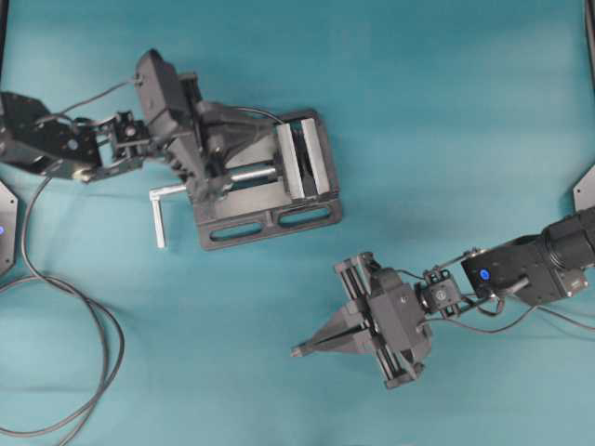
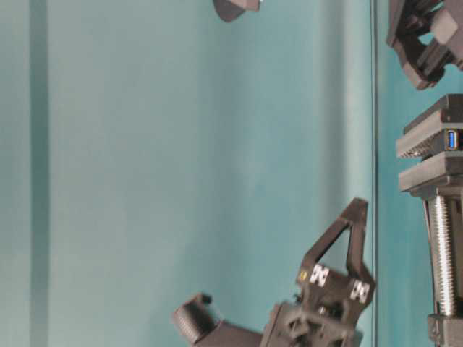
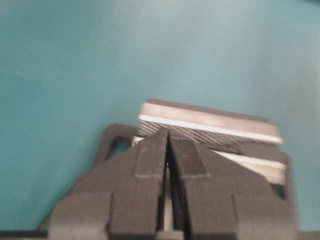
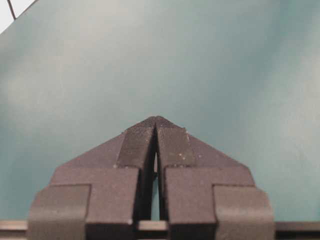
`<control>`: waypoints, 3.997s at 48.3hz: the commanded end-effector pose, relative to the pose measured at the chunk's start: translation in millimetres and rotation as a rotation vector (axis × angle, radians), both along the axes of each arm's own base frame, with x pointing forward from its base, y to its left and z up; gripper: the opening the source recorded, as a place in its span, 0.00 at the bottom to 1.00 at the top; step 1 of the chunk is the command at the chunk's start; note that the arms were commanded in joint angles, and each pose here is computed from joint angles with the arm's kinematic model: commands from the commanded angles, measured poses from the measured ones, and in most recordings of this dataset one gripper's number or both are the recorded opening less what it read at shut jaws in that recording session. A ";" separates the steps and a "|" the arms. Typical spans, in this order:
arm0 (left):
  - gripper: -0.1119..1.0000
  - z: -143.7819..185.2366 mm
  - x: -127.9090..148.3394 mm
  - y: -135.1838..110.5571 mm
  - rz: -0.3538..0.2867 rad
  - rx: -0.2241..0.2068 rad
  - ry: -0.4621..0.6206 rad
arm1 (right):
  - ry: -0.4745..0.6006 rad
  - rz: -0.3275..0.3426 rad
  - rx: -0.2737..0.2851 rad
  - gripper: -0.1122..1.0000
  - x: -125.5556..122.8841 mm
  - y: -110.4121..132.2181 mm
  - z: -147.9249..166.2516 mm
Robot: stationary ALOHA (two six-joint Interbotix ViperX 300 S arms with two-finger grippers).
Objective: Insert the USB cable into the fixed female connector.
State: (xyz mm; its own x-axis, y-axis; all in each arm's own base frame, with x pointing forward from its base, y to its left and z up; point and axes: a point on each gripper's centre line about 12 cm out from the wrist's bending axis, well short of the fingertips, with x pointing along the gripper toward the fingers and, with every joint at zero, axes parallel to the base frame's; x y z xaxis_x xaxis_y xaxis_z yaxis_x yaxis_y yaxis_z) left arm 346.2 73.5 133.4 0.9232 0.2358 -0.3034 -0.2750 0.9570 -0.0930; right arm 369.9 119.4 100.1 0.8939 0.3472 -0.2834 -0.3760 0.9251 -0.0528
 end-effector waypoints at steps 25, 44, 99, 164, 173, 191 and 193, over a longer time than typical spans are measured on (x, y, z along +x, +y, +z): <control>0.98 59.8 -91.1 -43.3 -0.091 -0.044 -0.088 | 0.038 -0.022 0.030 0.59 2.9 -1.6 2.8; 0.99 67.2 -179.4 -66.4 -0.189 -0.012 -0.238 | 0.054 -0.047 0.038 0.75 6.7 -4.8 -2.7; 0.99 29.4 -204.2 -72.7 -0.226 -0.054 -0.030 | 0.090 -0.045 0.080 0.61 15.2 4.5 -38.8; 0.99 28.2 -204.2 -72.5 -0.222 -0.061 -0.025 | 0.103 0.019 0.042 0.29 0.8 18.4 -56.7; 0.99 26.9 -204.6 -72.5 -0.223 -0.060 -0.021 | 0.100 0.018 0.042 0.29 2.2 18.7 -56.4; 0.99 24.1 -205.7 -72.7 -0.223 -0.063 -0.016 | 0.069 -0.078 0.096 0.29 7.7 10.5 -38.3; 0.99 23.9 -205.7 -72.5 -0.222 -0.062 -0.014 | 0.071 -0.113 0.111 0.29 8.6 7.7 -38.1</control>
